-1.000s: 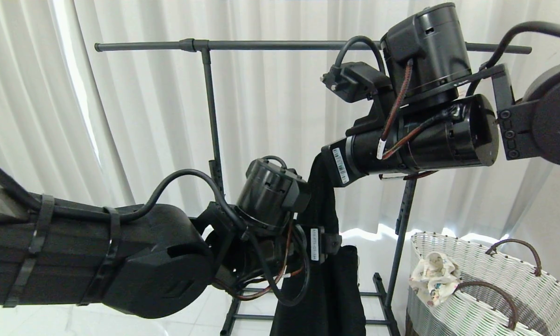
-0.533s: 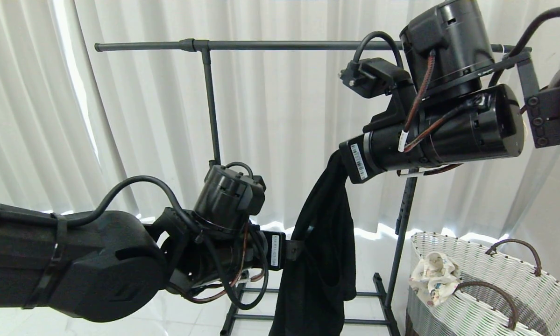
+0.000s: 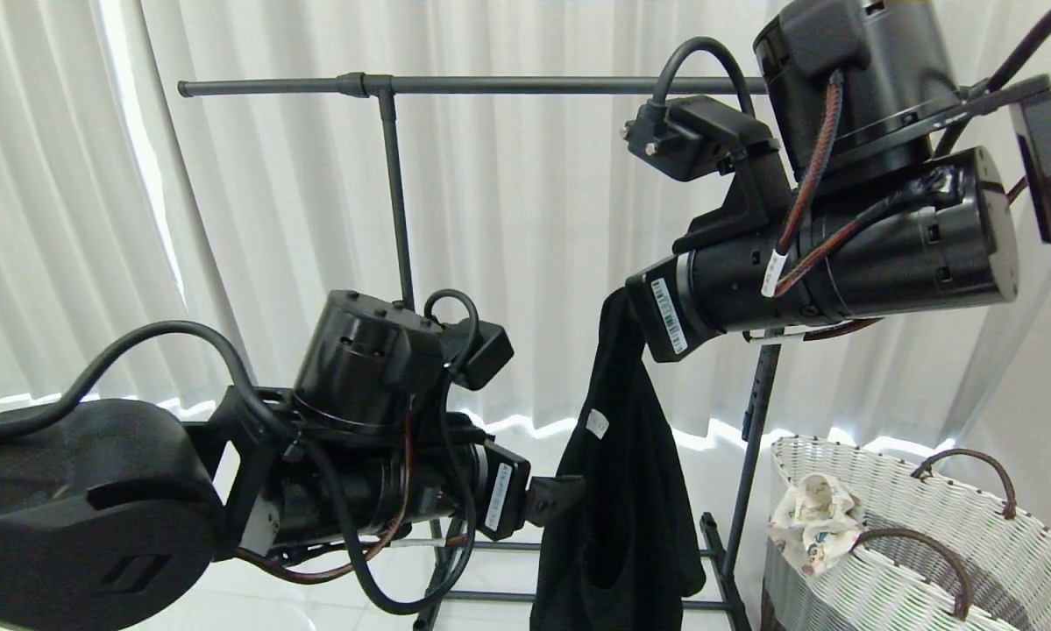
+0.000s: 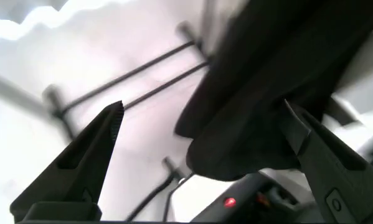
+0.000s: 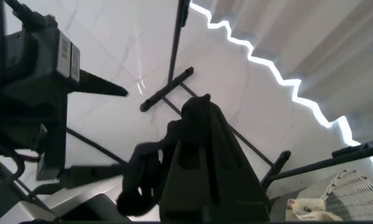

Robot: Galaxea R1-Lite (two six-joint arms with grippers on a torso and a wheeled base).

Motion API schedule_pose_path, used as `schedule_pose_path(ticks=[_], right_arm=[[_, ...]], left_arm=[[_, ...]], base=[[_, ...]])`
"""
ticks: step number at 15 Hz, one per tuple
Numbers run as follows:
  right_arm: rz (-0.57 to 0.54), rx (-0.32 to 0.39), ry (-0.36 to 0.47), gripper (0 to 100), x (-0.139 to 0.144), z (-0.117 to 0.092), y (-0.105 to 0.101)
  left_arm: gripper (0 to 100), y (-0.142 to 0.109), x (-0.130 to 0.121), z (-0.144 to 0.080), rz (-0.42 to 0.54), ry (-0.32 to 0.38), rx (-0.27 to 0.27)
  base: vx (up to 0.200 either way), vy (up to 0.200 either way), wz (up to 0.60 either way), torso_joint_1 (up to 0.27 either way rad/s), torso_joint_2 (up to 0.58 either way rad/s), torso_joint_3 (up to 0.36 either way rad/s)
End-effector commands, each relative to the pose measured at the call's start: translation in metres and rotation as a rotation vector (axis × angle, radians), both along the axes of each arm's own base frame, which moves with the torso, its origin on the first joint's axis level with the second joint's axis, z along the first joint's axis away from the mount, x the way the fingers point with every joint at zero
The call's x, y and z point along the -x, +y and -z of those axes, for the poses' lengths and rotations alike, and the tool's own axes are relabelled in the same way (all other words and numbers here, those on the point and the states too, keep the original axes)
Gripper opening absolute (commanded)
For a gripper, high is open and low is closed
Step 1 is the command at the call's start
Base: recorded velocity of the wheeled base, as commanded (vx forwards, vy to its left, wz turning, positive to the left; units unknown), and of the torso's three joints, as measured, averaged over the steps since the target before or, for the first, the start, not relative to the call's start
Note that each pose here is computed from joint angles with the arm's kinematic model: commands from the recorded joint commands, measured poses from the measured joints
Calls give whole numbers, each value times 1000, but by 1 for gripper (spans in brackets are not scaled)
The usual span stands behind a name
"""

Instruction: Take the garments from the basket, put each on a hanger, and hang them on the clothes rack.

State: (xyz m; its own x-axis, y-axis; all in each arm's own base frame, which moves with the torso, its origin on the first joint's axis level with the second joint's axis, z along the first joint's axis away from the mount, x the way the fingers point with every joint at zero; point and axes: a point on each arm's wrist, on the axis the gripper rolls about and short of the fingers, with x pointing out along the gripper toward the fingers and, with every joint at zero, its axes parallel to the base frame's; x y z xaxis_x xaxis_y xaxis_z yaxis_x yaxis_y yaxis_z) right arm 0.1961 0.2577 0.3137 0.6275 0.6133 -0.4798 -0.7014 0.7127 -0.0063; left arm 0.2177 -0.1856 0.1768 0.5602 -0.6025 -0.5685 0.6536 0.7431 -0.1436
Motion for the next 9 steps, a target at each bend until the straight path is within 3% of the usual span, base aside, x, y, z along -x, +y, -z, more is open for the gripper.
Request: schedule_pose_path(ticks=[1, 6, 9], right_arm=[[-19, -2, 1, 0, 5, 0, 4], [-32, 0, 6, 0, 8, 1, 8], [-26, 0, 1, 0, 8, 0, 7]], left_arm=[[100, 0, 1, -15, 27, -69, 68], [100, -13, -16, -17, 14, -152, 135], [100, -9, -14, -3, -63, -152, 64]], base=[[0, 0, 0, 0, 0, 0], [0, 0, 0, 0, 0, 0], [0, 0, 0, 0, 0, 0]])
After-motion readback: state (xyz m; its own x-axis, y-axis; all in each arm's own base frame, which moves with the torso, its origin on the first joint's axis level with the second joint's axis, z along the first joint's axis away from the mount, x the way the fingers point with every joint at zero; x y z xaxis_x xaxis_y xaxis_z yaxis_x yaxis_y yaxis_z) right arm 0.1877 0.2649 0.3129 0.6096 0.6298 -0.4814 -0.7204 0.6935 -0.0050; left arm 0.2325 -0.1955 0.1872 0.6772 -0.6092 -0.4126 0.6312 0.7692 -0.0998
